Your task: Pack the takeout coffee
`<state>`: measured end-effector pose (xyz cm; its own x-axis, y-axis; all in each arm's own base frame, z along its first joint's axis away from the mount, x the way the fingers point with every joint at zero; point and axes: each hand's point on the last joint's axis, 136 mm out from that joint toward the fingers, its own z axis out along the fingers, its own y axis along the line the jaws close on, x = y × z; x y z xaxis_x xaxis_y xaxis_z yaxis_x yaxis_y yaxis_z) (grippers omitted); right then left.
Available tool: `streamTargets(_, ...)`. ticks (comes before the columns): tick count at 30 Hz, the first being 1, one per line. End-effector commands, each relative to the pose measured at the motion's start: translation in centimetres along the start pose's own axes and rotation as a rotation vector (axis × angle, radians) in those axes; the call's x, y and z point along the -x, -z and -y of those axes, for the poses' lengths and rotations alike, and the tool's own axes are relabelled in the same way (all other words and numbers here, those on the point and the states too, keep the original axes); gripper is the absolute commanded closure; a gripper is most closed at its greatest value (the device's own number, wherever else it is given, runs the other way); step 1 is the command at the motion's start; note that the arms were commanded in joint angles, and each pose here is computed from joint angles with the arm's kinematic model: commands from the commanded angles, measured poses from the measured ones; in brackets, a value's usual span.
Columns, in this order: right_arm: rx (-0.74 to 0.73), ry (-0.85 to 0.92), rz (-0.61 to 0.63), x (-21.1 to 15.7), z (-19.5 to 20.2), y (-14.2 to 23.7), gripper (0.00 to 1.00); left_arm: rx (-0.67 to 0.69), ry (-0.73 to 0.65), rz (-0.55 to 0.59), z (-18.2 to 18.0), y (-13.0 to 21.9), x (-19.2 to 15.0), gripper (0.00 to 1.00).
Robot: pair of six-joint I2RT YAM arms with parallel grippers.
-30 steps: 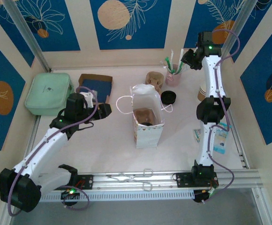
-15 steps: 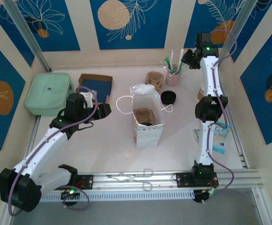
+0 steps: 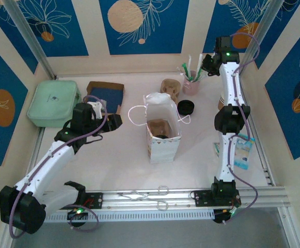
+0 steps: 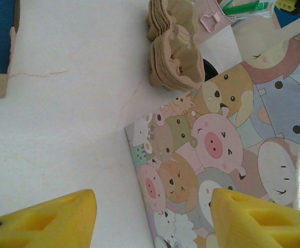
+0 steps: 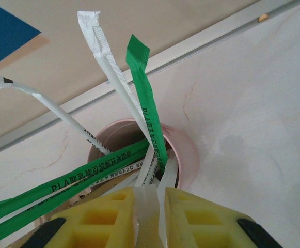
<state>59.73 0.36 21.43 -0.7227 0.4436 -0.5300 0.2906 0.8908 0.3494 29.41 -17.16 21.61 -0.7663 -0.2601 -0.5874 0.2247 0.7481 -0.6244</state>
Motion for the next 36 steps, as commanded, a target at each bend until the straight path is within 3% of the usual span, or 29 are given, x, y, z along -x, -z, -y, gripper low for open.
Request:
streamTargets(1, 0.004, 0.021, 0.043, 1.0, -0.7, 1.0, 0.83, 0.009, -0.011, 0.004, -0.3, 0.6, -0.1, 0.39)
streamTargets(14, 0.008, 0.048, 0.112, 2.4, -1.6, 4.2, 0.98, 0.006, -0.015, 0.018, 0.0, 1.1, 0.2, 0.41)
streamTargets(36, 0.020, 0.133, 0.212, 3.1, -4.8, 10.0, 0.99, 0.010, -0.032, 0.042, 0.5, 2.4, 0.5, 0.41)
